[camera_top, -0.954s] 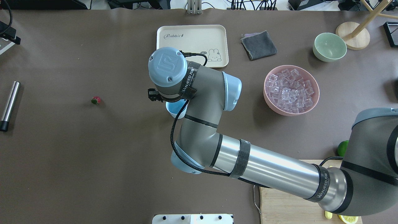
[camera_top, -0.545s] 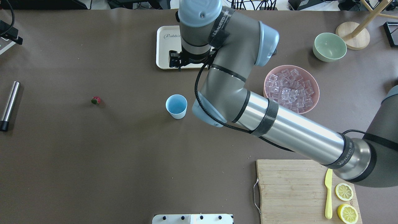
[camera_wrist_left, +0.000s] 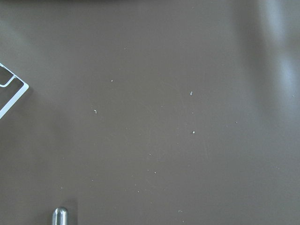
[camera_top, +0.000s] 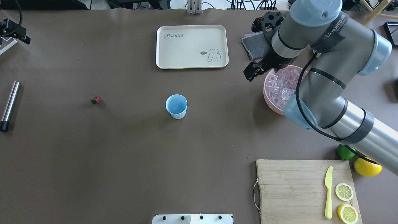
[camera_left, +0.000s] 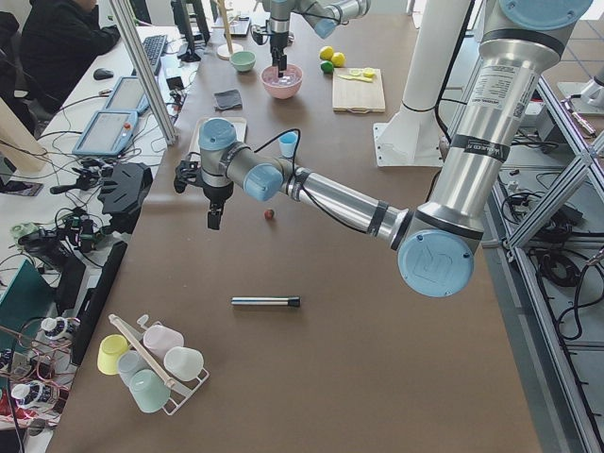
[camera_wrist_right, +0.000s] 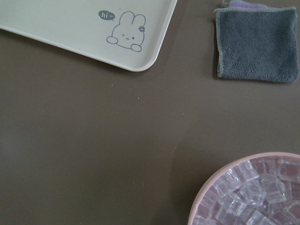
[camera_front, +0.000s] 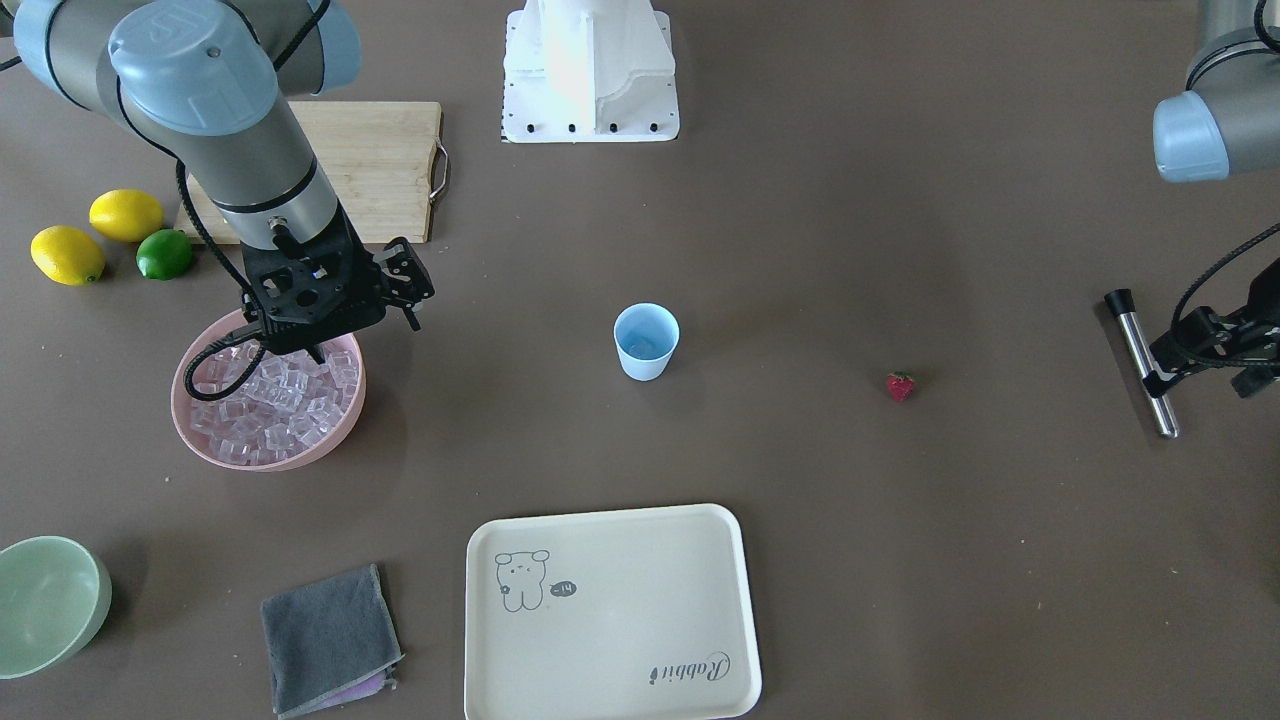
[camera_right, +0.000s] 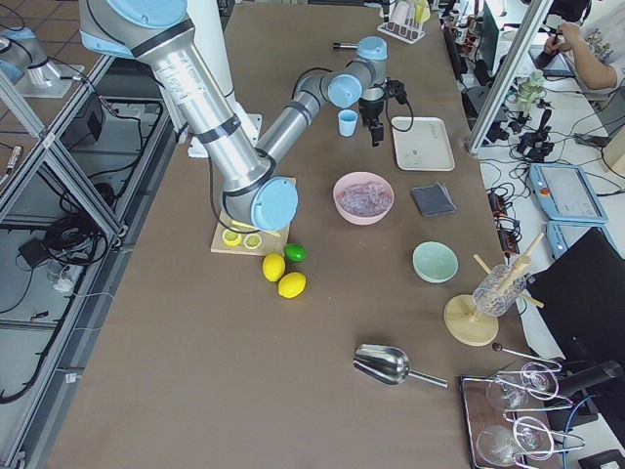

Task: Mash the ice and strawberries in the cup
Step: 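Move the right gripper back over the pink bowl of ice, then lower the right gripper into the bowl and grasp another ice cube, then carry the ice cube with the right gripper over the light-blue cup, then open the right gripper to drop the ice cube into the cup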

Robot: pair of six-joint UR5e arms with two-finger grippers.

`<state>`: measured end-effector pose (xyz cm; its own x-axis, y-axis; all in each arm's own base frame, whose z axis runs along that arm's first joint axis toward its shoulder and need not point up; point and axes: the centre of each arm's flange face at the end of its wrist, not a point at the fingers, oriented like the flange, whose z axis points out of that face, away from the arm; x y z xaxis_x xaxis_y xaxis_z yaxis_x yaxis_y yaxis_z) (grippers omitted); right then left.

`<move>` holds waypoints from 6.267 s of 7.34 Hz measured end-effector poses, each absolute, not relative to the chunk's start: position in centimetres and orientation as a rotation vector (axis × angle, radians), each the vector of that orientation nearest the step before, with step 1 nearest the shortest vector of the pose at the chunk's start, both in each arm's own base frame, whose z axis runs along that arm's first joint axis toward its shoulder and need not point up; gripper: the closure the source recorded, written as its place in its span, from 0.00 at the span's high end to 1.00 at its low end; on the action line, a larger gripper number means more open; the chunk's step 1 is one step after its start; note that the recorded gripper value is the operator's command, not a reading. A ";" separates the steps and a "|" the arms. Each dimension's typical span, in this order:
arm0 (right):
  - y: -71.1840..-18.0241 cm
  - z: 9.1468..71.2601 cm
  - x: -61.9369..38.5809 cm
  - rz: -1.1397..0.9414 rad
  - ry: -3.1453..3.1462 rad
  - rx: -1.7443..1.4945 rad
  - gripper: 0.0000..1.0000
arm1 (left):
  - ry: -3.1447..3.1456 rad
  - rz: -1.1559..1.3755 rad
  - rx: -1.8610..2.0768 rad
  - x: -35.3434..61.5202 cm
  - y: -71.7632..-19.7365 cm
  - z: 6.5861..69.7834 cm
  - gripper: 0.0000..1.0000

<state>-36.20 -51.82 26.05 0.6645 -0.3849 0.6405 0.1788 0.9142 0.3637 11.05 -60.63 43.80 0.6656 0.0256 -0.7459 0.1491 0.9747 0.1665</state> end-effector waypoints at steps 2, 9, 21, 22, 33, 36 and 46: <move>-51.0 33.0 -36.3 -0.380 -0.770 0.318 0.94 | 0.840 -0.067 0.223 11.2 -60.5 43.8 0.98; -53.8 39.9 -37.3 -0.456 -0.756 0.318 0.95 | 0.837 -0.062 0.217 11.5 -60.1 44.1 0.98; -53.1 41.7 -36.3 -0.482 -0.746 0.311 0.47 | 0.837 -0.060 0.214 11.6 -59.8 44.8 0.98; -53.1 41.9 -36.1 -0.480 -0.745 0.310 0.40 | 0.837 -0.060 0.214 11.6 -59.8 44.9 0.98; -53.1 28.0 -36.0 -0.373 -0.764 0.241 0.00 | 0.849 -0.051 0.232 11.9 -59.2 48.2 0.98; -54.2 13.6 -44.1 -0.197 -0.837 0.166 0.00 | 0.854 -0.057 0.231 12.2 -59.2 47.9 0.98; -46.7 11.3 -61.7 -0.048 -0.832 0.189 0.35 | 0.863 -0.040 0.246 12.8 -59.2 47.7 0.98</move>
<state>-61.69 -46.67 11.30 0.6736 -0.1162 0.7299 -0.0319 0.9821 0.1858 12.84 -59.19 47.72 0.6512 0.0639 -0.7562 0.1345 0.9710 0.1979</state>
